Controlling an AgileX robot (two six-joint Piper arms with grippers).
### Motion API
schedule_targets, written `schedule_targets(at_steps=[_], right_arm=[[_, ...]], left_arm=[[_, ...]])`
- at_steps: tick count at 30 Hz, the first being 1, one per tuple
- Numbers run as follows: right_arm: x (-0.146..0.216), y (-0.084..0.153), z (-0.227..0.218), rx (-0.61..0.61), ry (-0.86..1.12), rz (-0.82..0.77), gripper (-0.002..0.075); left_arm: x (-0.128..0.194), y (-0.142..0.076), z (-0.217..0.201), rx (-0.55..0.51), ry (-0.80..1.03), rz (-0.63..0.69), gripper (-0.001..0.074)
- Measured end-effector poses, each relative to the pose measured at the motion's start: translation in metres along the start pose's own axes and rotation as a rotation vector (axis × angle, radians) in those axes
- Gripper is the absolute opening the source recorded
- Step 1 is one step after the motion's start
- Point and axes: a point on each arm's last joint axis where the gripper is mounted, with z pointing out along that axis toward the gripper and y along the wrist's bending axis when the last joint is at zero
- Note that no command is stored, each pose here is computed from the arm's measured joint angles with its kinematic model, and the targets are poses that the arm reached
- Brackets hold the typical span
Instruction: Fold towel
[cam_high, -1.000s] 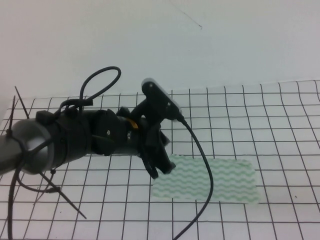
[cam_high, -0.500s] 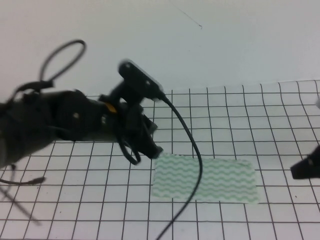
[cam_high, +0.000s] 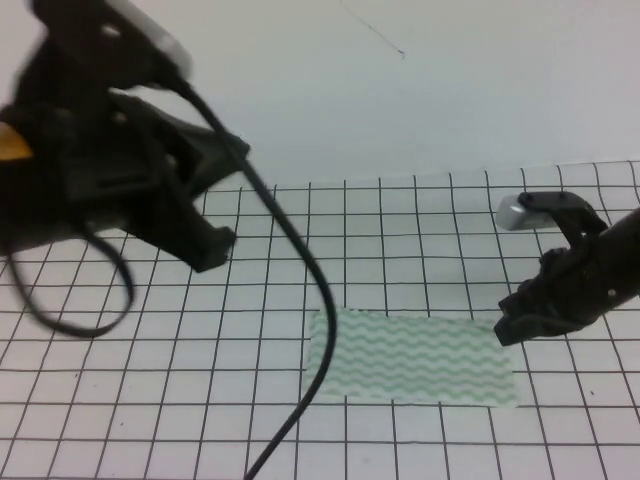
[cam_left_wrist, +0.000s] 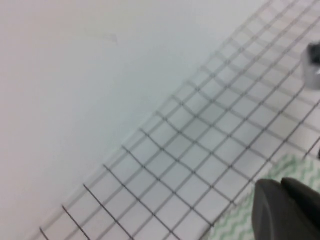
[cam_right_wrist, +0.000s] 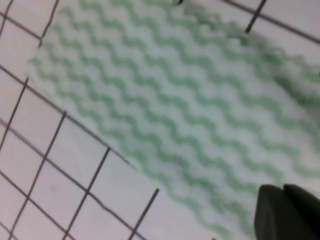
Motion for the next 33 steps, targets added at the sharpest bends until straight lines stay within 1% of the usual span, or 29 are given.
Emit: schedule_targets(at_steps=[3, 5, 6, 7, 8, 10, 14, 22, 24, 29, 33], right_arm=[[-0.002, -0.002, -0.002, 0.02, 0.015, 0.006, 0.0158], [0.0, -0.003, 0.0, 0.031, 0.032, 0.024, 0.0272], [0.0, -0.003, -0.001, 0.034, 0.034, 0.026, 0.0316], [0.0, -0.004, 0.0, 0.036, 0.038, 0.028, 0.0356], [0.0, -0.004, 0.001, 0.04, 0.033, 0.034, 0.0367], [-0.002, -0.006, 0.004, 0.058, 0.02, 0.068, 0.0367], [-0.002, -0.009, 0.017, 0.082, 0.026, 0.061, 0.0366], [0.002, -0.016, 0.035, 0.101, 0.063, 0.103, 0.0366], [0.002, -0.017, 0.038, 0.096, 0.072, 0.111, 0.0358], [0.005, -0.015, 0.045, 0.057, 0.106, 0.136, 0.0311], [0.005, -0.01, 0.047, 0.045, 0.119, 0.132, 0.0312]], left_arm=[[-0.009, -0.003, -0.026, -0.006, -0.069, 0.001, -0.0001], [-0.013, -0.008, -0.041, 0.012, -0.097, -0.016, -0.0001], [-0.014, -0.01, -0.048, 0.026, -0.106, -0.027, -0.0001], [-0.015, -0.012, -0.053, 0.038, -0.113, -0.038, 0.0001], [-0.016, -0.014, -0.059, 0.047, -0.126, -0.045, -0.0001], [-0.017, -0.016, -0.068, 0.05, -0.145, -0.04, -0.0001], [-0.017, -0.016, -0.077, 0.036, -0.15, -0.002, -0.0001], [-0.009, -0.02, -0.075, 0.079, -0.057, 0.021, -0.0001], [-0.008, -0.021, -0.075, 0.085, -0.048, 0.019, -0.0001], [-0.007, -0.021, -0.076, 0.093, -0.038, 0.021, -0.0001], [-0.007, -0.021, -0.076, 0.086, -0.035, 0.03, -0.0001]])
